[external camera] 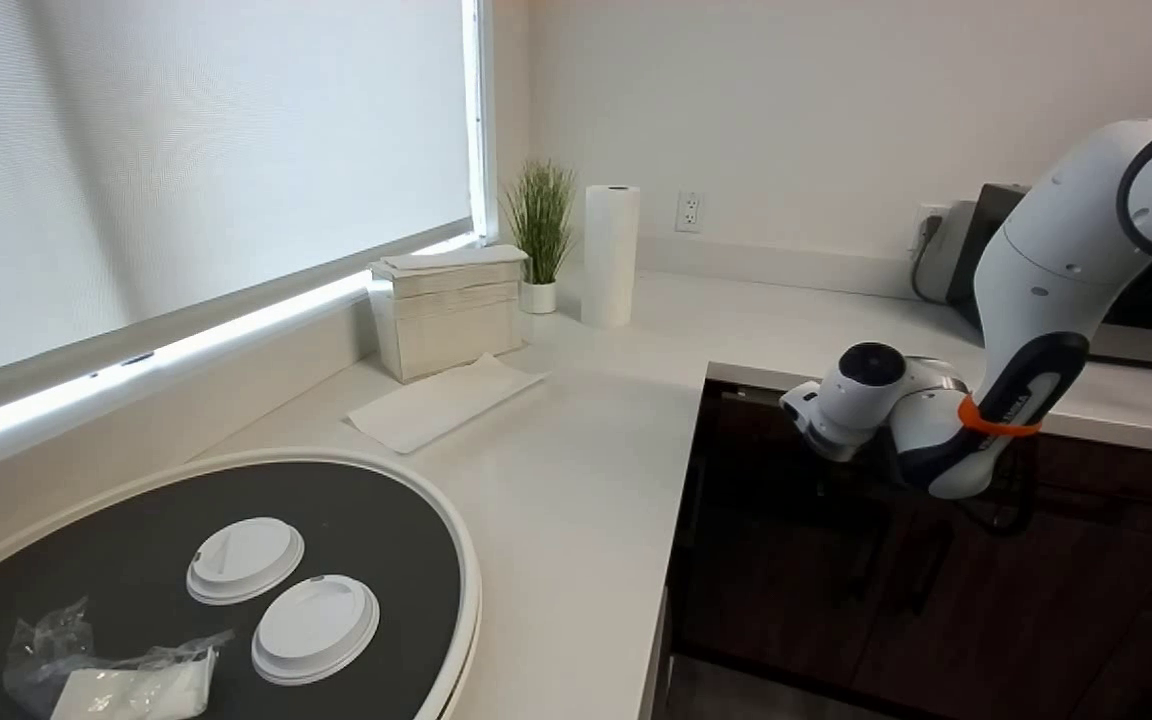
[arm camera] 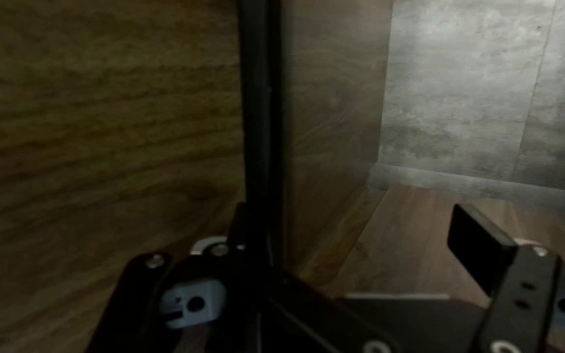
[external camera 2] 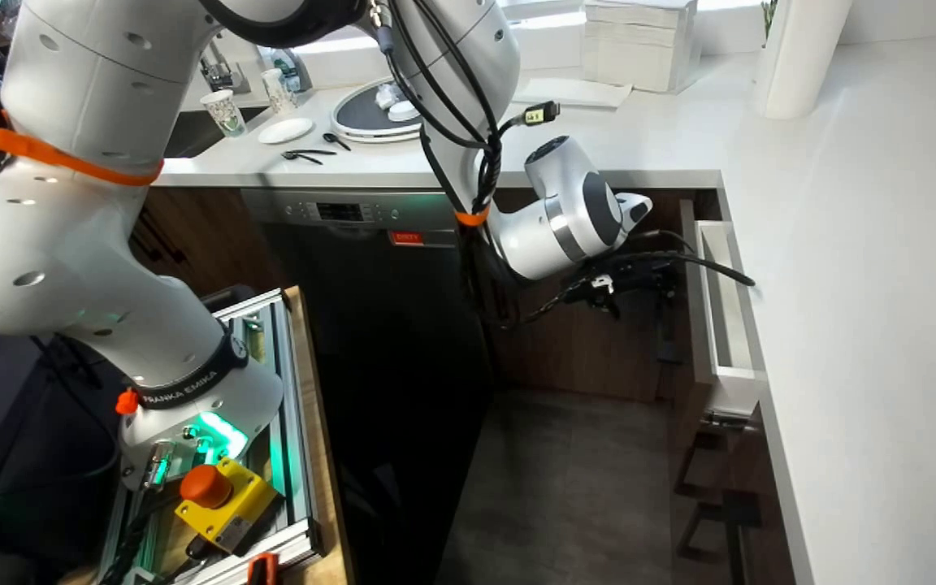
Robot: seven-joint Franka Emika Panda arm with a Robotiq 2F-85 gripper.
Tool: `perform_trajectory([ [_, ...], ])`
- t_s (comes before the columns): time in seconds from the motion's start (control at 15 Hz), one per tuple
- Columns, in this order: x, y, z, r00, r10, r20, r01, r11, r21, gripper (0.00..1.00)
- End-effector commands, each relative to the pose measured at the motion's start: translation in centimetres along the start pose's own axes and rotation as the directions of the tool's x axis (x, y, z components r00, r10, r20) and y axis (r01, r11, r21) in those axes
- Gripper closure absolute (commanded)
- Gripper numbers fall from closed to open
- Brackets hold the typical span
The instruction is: Pull open the drawer
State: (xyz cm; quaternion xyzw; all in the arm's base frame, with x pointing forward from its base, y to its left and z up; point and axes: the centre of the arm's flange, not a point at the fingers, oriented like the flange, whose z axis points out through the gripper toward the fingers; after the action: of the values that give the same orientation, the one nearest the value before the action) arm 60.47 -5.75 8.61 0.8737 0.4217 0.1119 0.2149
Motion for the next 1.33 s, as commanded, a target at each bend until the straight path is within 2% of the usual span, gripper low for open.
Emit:
perform_trajectory([
  [0.0, -0.2, -3.2, -2.6, 1.000, 0.005, -0.001, -0.005, 0.999, 0.049, 0.00],
  [0.4, 0.1, -4.8, -7.3, 0.999, 0.043, 0.002, -0.043, 0.999, 0.029, 0.00],
  [0.73, 0.3, -6.7, -10.1, 0.998, 0.059, -0.010, -0.058, 0.997, 0.054, 0.00],
  [0.93, -0.3, -6.9, -12.9, 0.990, 0.144, 0.001, -0.143, 0.988, 0.059, 0.00],
  [1.27, -3.1, -5.0, -20.1, 0.946, 0.320, 0.045, -0.323, 0.943, 0.084, 0.00],
])
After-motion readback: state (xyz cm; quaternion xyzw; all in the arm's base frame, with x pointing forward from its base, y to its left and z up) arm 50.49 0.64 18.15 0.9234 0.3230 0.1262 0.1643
